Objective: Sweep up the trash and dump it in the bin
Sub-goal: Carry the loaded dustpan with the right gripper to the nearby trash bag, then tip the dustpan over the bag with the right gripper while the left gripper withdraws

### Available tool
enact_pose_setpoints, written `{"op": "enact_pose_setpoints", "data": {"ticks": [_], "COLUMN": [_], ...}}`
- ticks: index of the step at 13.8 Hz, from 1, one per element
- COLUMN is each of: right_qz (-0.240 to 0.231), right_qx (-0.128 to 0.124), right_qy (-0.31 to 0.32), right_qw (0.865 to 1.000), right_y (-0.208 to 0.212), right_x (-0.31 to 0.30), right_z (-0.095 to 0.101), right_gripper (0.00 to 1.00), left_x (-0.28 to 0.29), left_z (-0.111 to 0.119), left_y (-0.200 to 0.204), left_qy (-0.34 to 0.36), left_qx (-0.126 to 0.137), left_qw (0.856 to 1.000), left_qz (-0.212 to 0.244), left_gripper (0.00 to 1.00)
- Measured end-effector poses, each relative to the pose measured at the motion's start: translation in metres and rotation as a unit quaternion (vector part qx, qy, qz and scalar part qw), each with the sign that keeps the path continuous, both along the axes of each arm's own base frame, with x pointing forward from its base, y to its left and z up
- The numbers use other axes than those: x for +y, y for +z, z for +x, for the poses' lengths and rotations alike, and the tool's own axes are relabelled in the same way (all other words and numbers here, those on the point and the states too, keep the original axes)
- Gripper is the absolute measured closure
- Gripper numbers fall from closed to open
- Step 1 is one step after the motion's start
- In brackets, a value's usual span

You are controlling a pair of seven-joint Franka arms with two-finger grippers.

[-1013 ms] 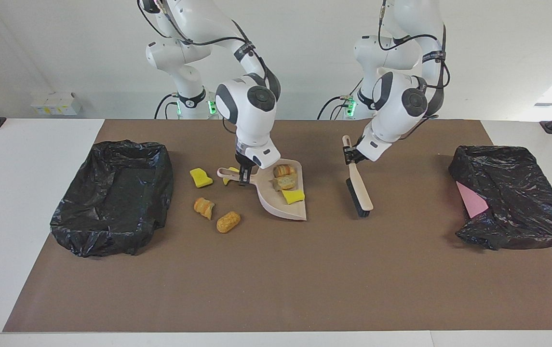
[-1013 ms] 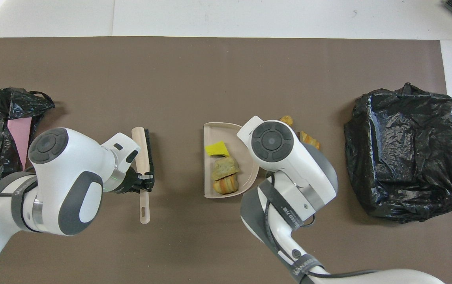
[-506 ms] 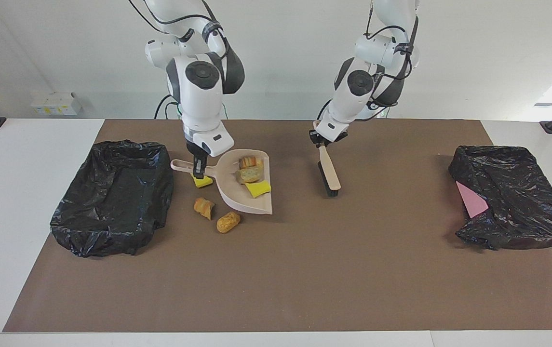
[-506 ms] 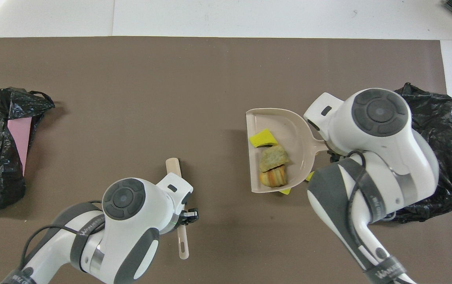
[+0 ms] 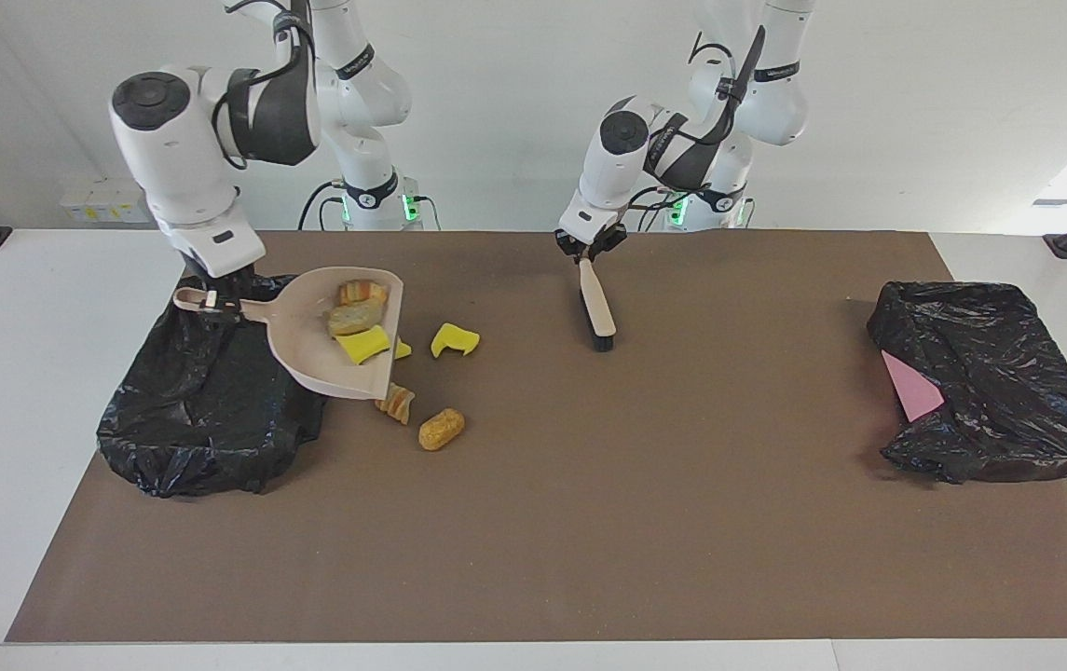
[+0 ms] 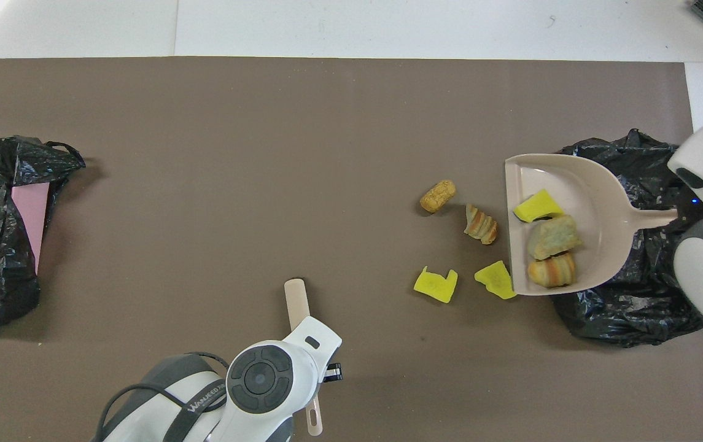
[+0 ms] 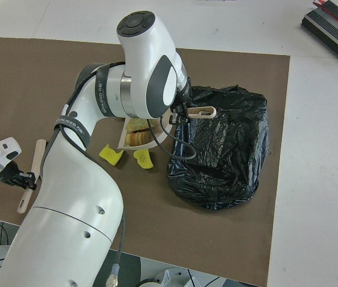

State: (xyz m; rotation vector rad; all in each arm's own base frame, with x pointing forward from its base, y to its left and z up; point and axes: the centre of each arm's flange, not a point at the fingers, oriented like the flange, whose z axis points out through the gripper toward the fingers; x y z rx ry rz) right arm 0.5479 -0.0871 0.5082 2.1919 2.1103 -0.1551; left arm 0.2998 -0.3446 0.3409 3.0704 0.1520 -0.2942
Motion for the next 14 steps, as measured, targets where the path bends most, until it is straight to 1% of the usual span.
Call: {"op": "enact_pose_setpoints", "data": {"ticks": [1,2,3,5,6,8,10,11,13,14], "right_qz": [0.003,0.004,0.002,-0.005,-0.018,-0.063,-0.095,-0.116,-0.154,-0.167], "right_qx": [-0.001,-0.008,-0.015,-0.028,-0.03,-0.019,-0.018,-0.014,-0.007,-0.008], "right_qy": [0.003,0.006,0.004,-0.008,-0.009,0.005,0.022,0.031,0.028,0.02], "right_qw": [1.0,1.0,1.0,1.0,0.999,0.998,0.995,0.993,0.988,0.986], "right_y": [0.001,0.003,0.004,0.008,0.009,0.011,0.013,0.014,0.011,0.008], "right_x": [-0.032,-0.059,-0.081,-0.111,-0.12,-0.129,-0.13,-0.129,-0.122,-0.117], "right_z": [-0.005,-0.009,-0.014,-0.021,-0.023,-0.025,-0.023,-0.022,-0.02,-0.021], "right_gripper": [0.69,0.69,0.69,0.69,0.69,0.69,0.69,0.69,0.69,0.69], "left_x": [0.007,0.017,0.03,0.06,0.079,0.115,0.149,0.168,0.205,0.223], "left_z": [0.008,0.021,0.037,0.075,0.094,0.125,0.15,0.161,0.181,0.189], "left_y": [0.001,0.003,0.008,0.023,0.032,0.046,0.06,0.068,0.083,0.092], "left_qy": [0.005,0.011,0.017,0.014,0.011,0.004,0.001,-0.001,-0.011,-0.02], "left_qx": [-0.005,-0.014,-0.025,-0.043,-0.05,-0.066,-0.085,-0.095,-0.11,-0.112], "left_qw": [1.0,1.0,0.999,0.999,0.999,0.998,0.996,0.995,0.993,0.993], "left_qz": [0.004,0.009,0.011,0.001,-0.006,-0.017,-0.026,-0.029,-0.033,-0.034], "left_gripper": [0.58,0.45,0.34,0.13,0.01,0.0,0.0,0.0,0.0,0.0]}}
